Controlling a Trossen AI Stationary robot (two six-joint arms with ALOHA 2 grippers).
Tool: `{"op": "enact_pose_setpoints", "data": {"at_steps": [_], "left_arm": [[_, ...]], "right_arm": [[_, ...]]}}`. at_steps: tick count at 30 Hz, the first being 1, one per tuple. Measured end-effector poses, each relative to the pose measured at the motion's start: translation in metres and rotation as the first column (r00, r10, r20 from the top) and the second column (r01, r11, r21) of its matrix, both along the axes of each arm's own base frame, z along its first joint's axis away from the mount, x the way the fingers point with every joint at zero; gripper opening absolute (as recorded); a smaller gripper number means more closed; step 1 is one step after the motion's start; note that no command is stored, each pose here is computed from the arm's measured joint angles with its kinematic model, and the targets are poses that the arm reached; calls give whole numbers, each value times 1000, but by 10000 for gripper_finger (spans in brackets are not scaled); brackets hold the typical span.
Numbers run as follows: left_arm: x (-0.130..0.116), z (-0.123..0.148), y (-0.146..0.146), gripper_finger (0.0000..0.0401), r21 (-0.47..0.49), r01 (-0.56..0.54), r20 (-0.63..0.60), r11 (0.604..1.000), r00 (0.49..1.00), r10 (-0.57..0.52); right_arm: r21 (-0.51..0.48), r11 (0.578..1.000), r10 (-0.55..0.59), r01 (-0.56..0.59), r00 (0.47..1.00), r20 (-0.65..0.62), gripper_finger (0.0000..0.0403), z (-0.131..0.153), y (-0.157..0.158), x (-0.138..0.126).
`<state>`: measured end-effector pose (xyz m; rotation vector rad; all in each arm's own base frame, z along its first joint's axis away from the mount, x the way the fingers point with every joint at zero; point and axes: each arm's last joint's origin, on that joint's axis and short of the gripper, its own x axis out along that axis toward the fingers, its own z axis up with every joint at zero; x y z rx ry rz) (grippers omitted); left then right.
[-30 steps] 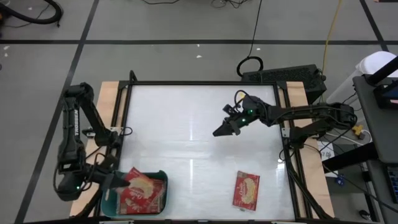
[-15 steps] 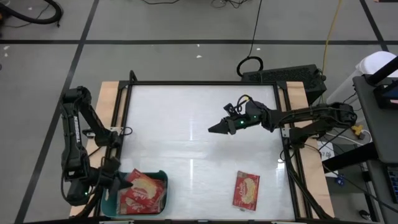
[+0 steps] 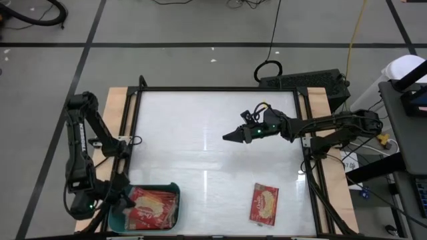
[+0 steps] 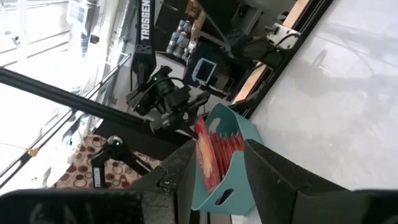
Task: Sort popcorn bags into baskets
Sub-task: Put the red popcorn bag into the green bin
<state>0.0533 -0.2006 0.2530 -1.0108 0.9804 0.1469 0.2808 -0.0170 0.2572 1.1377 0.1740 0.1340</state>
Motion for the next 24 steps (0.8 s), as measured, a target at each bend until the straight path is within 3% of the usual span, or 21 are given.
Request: {"op": "enact_pose_setpoints", "data": {"at_steps": [9,16,24], "left_arm": [[-5,5,5,162,-52,82,-112,995,990,-87],[-10,23,23,168,-122,161,-96,979,980,-174],[-14,35,50,168,-128,181,-72,975,979,-191]], "right_arm": [[-31,998,-47,47,999,1,130,0,-1,0],[-49,998,-50,49,999,-9,130,-2,5,1],[-58,997,-60,59,998,-16,130,-2,15,1]]}}
